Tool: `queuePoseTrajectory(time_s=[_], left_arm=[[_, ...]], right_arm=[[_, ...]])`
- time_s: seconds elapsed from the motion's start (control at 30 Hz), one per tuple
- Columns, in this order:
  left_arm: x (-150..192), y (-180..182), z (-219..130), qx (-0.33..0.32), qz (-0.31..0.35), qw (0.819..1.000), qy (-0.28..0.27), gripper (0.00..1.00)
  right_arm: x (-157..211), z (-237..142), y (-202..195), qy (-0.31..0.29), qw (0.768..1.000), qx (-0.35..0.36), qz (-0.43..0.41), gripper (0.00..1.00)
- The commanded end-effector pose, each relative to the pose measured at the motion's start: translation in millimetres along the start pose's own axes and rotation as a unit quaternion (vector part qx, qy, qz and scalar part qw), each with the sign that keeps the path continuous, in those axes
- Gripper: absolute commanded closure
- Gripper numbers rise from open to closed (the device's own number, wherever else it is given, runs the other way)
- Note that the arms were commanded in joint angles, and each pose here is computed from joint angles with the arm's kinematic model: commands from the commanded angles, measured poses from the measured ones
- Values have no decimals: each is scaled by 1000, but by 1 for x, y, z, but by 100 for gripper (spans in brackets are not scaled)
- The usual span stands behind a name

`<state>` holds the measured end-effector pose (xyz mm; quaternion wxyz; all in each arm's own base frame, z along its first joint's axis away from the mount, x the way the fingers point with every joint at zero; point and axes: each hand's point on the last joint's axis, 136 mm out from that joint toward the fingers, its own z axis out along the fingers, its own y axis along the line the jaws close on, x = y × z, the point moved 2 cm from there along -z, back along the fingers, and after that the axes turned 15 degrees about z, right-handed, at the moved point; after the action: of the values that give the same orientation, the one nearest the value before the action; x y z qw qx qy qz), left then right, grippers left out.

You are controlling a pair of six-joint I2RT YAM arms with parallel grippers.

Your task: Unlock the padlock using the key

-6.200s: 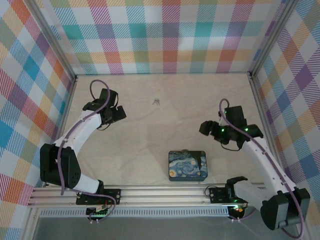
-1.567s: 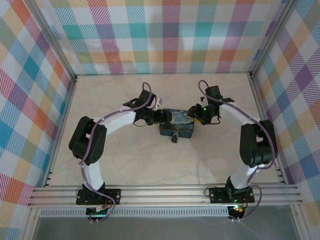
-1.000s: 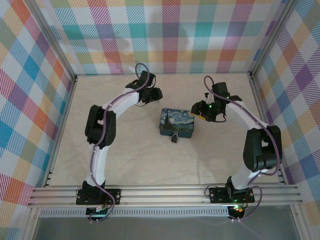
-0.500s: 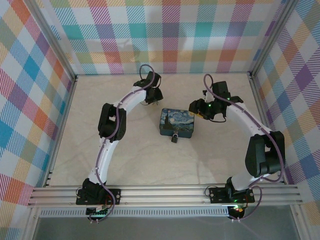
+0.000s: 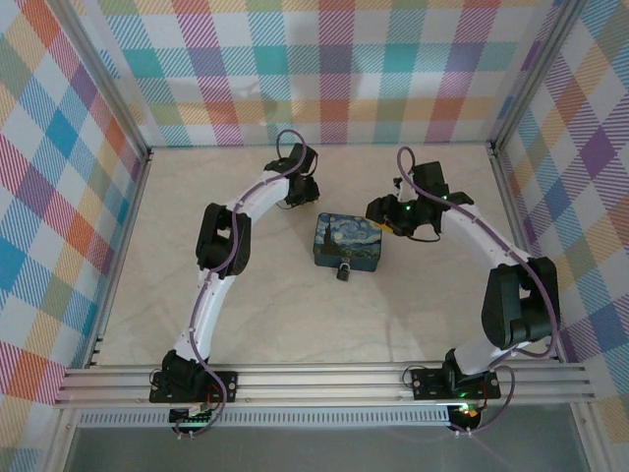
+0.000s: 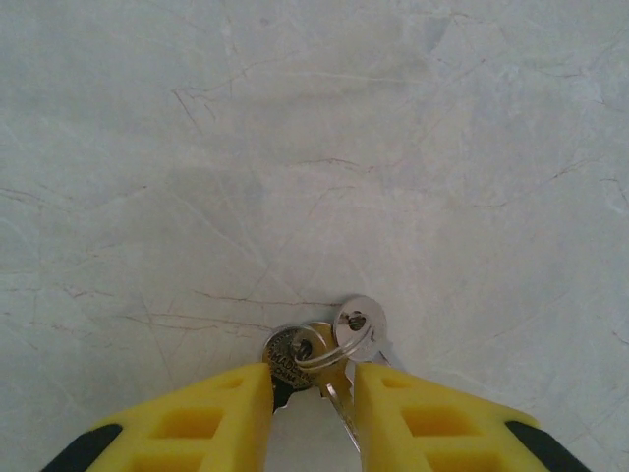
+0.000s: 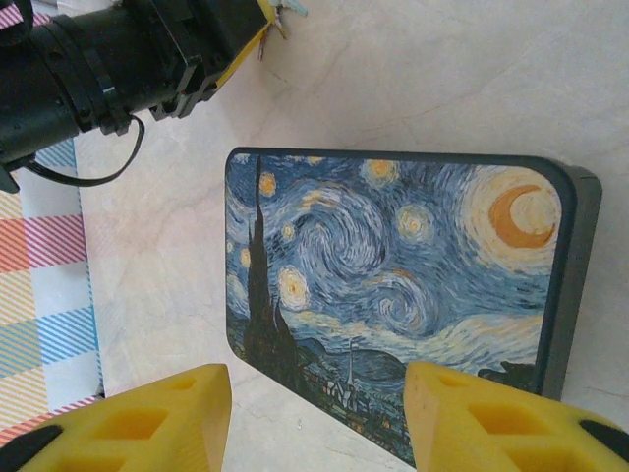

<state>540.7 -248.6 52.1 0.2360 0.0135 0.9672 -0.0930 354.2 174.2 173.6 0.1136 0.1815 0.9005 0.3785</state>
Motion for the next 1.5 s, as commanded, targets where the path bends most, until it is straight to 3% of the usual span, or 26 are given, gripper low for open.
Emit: queuePoseTrajectory(time_s=[0.0,0.17,0.33,0.43,0.77,1.0,1.03,1.1,1.27,1.47], left_arm=[[12,5,0,-19,20,999,23,72],[16,15,-14,-43,37,998,19,74],[25,21,-12,-52,58,996,32,89],[31,23,-16,-52,62,996,33,90],[50,37,-67,-61,56,996,19,98],[97,43,-105,-41,29,998,41,100],[106,43,-108,-43,33,998,42,99],[112,46,-113,-47,41,997,39,86],[82,34,-109,-43,113,992,36,66],[50,24,-88,-52,164,983,63,59]], right_arm=[[5,0,1,8,1000,-7,2,50],[9,0,2,10,1000,-7,0,50],[12,4,1,15,1000,-6,1,50],[16,6,0,18,1000,-2,-1,49],[29,9,1,28,1000,2,-11,49],[47,12,6,43,999,3,-31,49],[49,13,7,44,998,2,-33,48],[52,15,8,44,998,1,-34,48],[50,16,8,37,999,3,-31,48],[51,6,11,24,999,2,-33,48]])
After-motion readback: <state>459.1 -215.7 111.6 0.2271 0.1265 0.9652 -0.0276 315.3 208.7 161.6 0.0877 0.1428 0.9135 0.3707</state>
